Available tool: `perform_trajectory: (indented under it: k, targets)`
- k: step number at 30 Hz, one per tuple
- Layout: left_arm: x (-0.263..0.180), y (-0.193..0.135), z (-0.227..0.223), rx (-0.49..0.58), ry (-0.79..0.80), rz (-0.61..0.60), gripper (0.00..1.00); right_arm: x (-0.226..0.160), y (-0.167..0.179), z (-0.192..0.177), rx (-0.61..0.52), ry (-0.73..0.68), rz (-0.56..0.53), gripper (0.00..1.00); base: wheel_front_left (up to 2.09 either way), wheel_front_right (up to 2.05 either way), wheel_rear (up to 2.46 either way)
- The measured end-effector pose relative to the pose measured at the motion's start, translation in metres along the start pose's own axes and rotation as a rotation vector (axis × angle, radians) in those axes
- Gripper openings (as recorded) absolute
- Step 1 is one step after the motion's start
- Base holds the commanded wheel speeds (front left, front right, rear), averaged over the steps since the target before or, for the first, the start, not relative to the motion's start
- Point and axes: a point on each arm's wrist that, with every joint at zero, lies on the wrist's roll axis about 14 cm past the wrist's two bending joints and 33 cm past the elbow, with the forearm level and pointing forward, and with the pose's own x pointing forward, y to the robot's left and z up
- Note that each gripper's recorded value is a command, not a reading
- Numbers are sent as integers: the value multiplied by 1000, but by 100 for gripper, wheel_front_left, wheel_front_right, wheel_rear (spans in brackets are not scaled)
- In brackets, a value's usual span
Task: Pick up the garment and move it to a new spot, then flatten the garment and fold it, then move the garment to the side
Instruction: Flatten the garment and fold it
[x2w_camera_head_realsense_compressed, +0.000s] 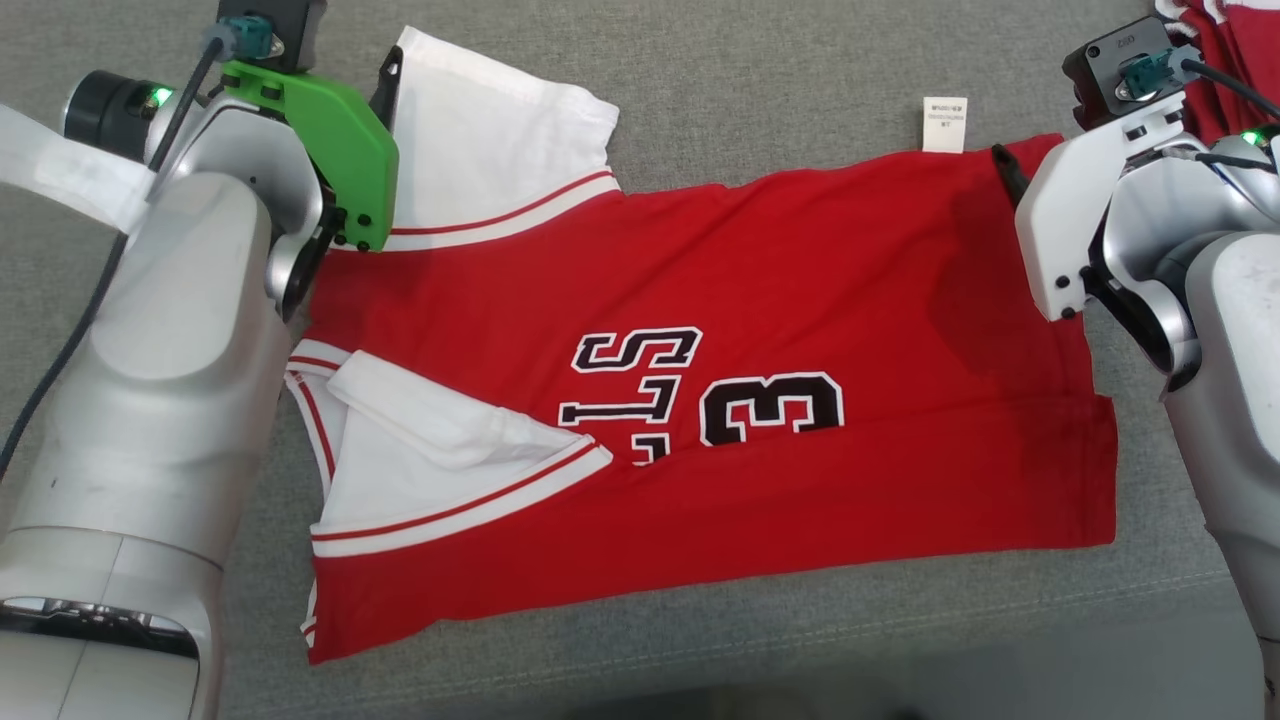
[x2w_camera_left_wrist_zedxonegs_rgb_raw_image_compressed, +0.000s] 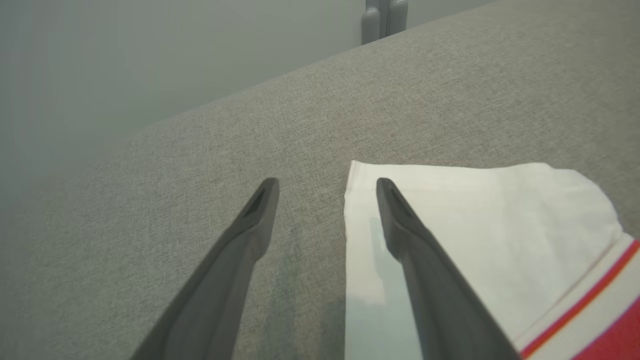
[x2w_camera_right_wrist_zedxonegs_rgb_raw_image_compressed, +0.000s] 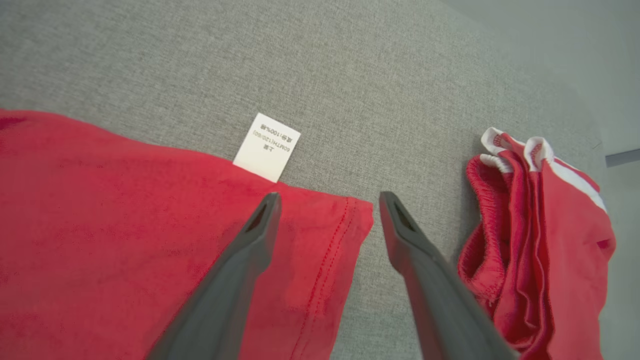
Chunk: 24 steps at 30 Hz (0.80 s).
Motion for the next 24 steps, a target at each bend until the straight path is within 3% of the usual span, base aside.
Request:
perform_trajectory:
  k: [18,19,20,21,24]
  targets:
    - [47,-3,-30,-26,147,-26,100,9,-24,-26,20,54,-55,100,0,0,0]
    - [48,-3,-31,-27,156,-26,92,9,-25,-26,22,54,-57,100,0,0,0]
    - [48,-3,-33,-29,163,-27,66,9,-25,-26,23,55,-58,100,0,0,0]
    - [48,-4,-33,-33,170,-29,47,8,-26,-26,25,54,-60,100,0,0,0]
    - [48,-8,-35,-43,179,-38,2,8,-29,-26,27,53,-67,100,0,0,0]
